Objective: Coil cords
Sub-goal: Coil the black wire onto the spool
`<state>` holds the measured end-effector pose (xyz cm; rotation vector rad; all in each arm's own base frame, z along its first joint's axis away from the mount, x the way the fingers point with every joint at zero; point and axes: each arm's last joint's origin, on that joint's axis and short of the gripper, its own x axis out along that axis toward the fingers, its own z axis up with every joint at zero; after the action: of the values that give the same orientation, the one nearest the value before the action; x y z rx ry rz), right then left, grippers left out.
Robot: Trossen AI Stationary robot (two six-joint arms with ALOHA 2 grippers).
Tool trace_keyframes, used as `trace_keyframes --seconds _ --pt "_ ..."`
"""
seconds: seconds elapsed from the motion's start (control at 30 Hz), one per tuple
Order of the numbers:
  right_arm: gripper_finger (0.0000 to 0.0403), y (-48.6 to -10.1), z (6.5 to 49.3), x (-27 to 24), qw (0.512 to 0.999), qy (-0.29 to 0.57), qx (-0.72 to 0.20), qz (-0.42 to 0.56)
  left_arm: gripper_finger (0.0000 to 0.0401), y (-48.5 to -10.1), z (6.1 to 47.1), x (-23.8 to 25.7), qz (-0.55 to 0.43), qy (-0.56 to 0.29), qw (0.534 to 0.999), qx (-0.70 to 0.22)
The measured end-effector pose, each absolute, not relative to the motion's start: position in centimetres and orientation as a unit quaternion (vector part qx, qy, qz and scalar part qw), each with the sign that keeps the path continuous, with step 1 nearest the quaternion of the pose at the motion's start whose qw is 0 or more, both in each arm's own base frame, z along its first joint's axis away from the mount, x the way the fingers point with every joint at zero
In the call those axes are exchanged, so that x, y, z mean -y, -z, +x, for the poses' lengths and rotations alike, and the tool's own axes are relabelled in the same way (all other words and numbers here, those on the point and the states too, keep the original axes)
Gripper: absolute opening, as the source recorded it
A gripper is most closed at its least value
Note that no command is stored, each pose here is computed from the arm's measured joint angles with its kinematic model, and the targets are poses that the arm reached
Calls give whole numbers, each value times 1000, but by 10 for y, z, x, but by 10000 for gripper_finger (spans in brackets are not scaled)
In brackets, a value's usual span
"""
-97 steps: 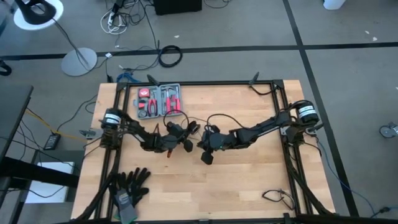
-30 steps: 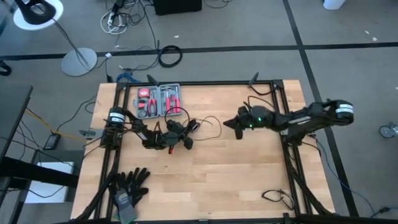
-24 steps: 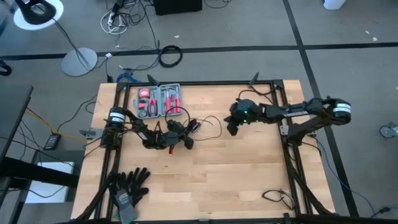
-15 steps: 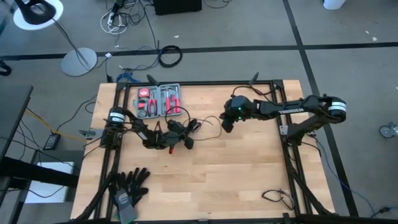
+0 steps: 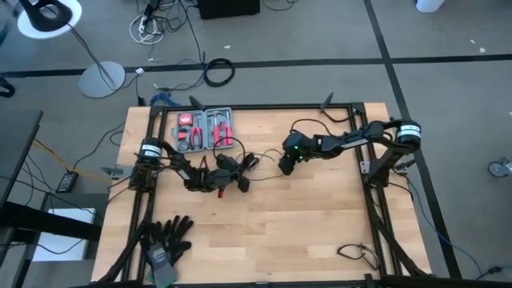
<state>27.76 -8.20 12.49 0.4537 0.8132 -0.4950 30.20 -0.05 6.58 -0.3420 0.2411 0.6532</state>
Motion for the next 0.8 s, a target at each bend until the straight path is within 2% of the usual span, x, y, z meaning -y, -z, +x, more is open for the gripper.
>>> trace_keyframes --seconds 0.1,0.2,0.4,0.6,0.8 --pt "177 -119 286 83 859 254 -395 204 0 -66 302 0 -166 -318 926 -118" --pt "148 -113 294 82 851 277 -413 171 0 -66 302 0 -166 -318 926 -117" --pt "18 -108 306 75 851 269 -436 119 0 -66 302 0 -166 -318 926 -117" --pt "2 -129 315 63 868 242 -418 117 0 -67 303 1 -167 -316 927 -115" --pt "1 -173 335 43 915 204 -333 97 0 -68 304 1 -169 -314 927 -112"
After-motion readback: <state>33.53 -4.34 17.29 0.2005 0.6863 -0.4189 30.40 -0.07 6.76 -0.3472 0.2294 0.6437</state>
